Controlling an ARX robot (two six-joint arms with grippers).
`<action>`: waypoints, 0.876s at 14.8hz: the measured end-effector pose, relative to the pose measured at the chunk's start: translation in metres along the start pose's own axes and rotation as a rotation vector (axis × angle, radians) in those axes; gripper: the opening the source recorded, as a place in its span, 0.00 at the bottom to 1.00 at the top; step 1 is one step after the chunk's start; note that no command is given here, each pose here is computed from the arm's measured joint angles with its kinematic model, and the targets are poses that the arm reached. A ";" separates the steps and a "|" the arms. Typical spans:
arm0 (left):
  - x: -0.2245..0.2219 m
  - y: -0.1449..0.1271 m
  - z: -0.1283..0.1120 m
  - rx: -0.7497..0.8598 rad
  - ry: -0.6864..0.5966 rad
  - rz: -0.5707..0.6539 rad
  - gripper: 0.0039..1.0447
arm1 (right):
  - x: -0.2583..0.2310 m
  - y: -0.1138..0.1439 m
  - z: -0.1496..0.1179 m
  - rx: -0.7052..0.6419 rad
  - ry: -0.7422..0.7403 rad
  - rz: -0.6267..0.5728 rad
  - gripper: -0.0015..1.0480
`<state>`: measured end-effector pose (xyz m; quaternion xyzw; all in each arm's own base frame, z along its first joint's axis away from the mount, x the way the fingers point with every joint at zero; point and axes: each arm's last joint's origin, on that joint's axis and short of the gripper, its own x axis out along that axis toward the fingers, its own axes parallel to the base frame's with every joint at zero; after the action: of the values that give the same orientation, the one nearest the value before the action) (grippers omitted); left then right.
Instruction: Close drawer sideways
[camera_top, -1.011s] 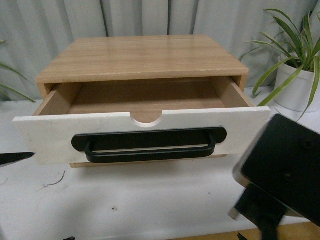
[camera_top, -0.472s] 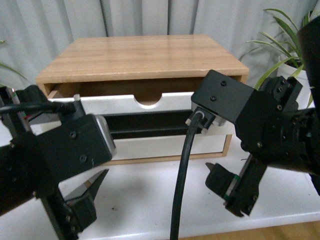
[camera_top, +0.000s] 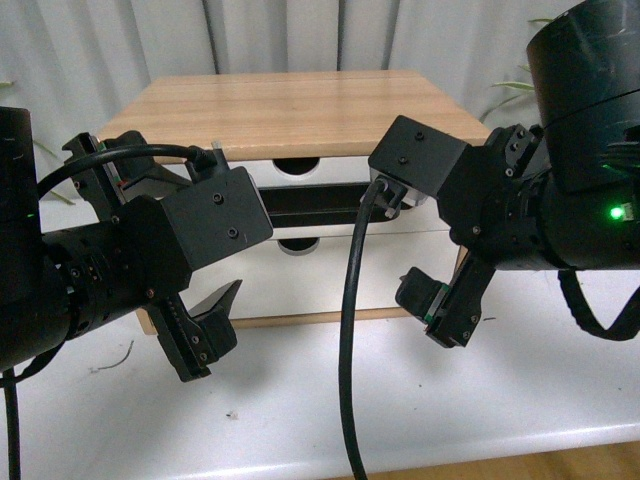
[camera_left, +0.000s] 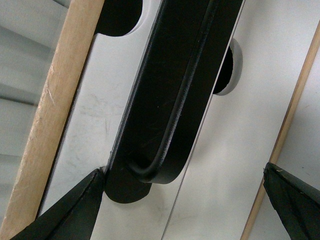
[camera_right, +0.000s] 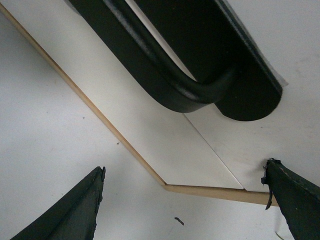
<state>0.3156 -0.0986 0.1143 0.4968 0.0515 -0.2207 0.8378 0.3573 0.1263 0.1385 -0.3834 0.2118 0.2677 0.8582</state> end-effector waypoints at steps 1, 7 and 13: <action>0.001 0.001 0.001 -0.001 0.004 0.002 0.94 | 0.002 -0.001 -0.002 0.004 0.004 -0.001 0.93; -0.072 0.006 0.012 -0.172 -0.031 0.007 0.94 | -0.079 -0.004 -0.013 0.179 -0.093 -0.109 0.93; -0.206 0.030 -0.023 -0.904 -0.001 0.233 0.94 | -0.201 0.041 -0.069 0.599 -0.120 -0.381 0.93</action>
<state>0.1464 -0.0005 0.1903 0.0841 0.0860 -0.0810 0.9894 0.1672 0.0362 0.1878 -0.1311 0.1549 0.0510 0.9779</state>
